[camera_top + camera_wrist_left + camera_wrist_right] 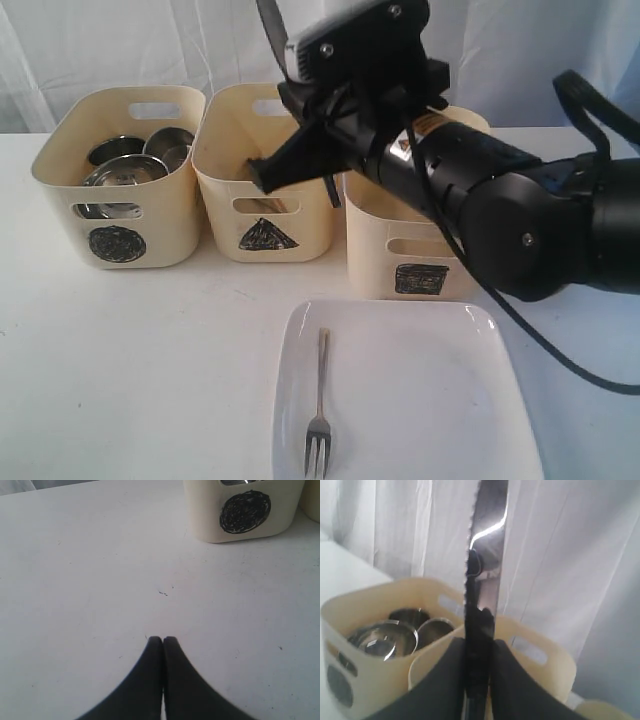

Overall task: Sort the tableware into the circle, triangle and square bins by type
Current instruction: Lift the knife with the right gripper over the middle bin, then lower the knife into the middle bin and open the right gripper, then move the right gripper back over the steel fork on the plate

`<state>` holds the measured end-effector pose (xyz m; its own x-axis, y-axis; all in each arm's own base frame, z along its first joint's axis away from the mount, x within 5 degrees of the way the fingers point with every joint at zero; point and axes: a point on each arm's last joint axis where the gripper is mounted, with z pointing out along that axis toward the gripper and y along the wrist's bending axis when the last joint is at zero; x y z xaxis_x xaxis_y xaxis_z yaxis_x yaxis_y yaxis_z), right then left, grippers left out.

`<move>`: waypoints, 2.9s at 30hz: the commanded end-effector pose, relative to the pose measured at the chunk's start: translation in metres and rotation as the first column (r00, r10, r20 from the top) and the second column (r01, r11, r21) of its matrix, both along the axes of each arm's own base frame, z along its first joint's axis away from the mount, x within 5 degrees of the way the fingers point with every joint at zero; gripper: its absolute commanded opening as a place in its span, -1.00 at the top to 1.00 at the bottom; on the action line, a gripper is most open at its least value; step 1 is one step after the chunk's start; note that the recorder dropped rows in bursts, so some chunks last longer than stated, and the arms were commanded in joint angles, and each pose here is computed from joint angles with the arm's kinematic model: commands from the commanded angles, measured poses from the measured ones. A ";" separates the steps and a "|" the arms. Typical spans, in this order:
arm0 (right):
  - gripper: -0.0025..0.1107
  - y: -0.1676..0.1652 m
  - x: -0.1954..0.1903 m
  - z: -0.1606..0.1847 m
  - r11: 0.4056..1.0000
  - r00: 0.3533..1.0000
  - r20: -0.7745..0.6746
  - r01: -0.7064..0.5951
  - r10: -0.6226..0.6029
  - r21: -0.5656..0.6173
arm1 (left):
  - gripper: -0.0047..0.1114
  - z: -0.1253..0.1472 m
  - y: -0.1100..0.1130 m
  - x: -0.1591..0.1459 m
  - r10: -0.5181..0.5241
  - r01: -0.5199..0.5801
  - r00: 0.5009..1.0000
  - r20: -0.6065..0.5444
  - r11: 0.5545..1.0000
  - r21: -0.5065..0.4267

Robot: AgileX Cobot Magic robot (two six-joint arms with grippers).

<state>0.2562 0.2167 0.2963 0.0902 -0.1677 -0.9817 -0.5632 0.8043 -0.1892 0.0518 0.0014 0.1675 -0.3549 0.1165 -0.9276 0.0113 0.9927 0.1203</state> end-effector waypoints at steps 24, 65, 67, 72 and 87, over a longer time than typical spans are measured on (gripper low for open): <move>0.96 0.064 0.096 -0.017 0.994 0.965 0.237 0.112 -0.107 -0.007 | 0.92 -0.001 0.000 0.000 -0.004 0.004 1.000 0.001 1.000 -0.007; -0.12 0.035 0.111 -0.012 0.987 0.987 0.064 0.149 -0.146 -0.051 | 0.92 -0.001 0.000 0.000 -0.004 0.004 1.000 0.001 1.000 -0.007; -0.12 0.033 0.105 -0.002 0.990 0.992 0.040 0.124 -0.122 -0.073 | 0.92 -0.001 0.000 0.000 -0.004 0.004 1.000 0.001 1.000 -0.007; -0.12 0.028 0.088 0.019 0.980 0.999 -0.003 0.041 -0.043 -0.195 | 0.92 -0.001 0.000 0.000 -0.004 0.004 1.000 0.001 1.000 -0.007; -0.12 -0.002 0.029 0.083 0.990 0.989 -0.139 -0.076 0.060 -0.117 | 0.92 -0.001 0.000 0.000 -0.004 0.004 1.000 0.001 1.000 -0.007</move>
